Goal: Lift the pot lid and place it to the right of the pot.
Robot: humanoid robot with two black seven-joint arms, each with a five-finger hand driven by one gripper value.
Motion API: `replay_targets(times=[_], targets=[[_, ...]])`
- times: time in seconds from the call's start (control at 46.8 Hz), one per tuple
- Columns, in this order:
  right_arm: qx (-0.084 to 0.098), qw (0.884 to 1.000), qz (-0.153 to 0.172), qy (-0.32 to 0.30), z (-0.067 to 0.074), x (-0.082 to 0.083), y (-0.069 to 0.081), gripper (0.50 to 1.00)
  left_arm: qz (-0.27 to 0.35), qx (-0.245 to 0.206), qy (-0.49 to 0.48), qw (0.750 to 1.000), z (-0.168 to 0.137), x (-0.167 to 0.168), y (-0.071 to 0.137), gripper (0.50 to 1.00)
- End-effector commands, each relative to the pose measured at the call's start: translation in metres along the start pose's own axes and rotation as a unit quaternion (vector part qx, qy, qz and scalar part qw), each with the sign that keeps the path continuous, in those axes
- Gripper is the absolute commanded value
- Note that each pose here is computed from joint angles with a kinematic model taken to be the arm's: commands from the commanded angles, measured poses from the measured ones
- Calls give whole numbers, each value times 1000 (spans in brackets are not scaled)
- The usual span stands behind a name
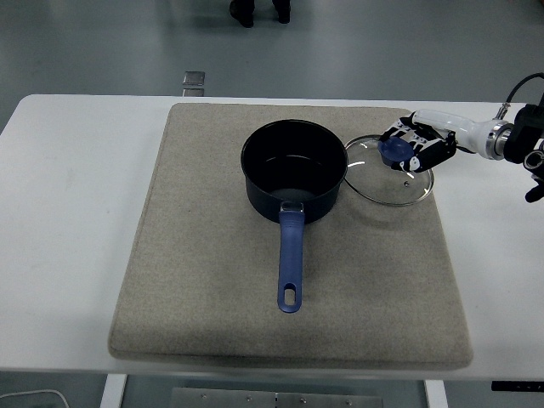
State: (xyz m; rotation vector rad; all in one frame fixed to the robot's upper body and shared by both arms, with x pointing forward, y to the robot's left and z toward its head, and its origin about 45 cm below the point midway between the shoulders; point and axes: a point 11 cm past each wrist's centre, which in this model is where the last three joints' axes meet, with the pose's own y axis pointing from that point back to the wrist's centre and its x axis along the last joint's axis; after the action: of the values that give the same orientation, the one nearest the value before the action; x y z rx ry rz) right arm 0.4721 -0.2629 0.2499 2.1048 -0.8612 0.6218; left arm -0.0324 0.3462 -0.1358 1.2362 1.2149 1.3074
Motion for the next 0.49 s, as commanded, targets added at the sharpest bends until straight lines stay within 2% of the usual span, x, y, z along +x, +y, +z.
replay_targets(times=[0.0, 0.043, 0.107, 0.214, 0.321, 0.47], targets=[[2, 1000, -2, 0, -1, -1, -1, 582, 0, 0, 0, 1000, 0, 0, 0, 1000], [1, 1000, -2, 0, -1, -1, -1, 621, 0, 0, 0, 1000, 0, 0, 0, 1000], [2, 1000, -1, -3, -2, -1, -1, 729, 0, 0, 0, 1000, 0, 0, 0, 1000], [2, 1000, -1, -4, -2, -1, -1, 848, 0, 0, 0, 1000, 0, 0, 0, 1000], [2, 1000, -4, -4, -2, 0, -1, 897, 0, 0, 0, 1000, 0, 0, 0, 1000], [0, 1000, -3, -2, -2, 1, 0, 911, 0, 0, 0, 1000, 0, 0, 0, 1000]])
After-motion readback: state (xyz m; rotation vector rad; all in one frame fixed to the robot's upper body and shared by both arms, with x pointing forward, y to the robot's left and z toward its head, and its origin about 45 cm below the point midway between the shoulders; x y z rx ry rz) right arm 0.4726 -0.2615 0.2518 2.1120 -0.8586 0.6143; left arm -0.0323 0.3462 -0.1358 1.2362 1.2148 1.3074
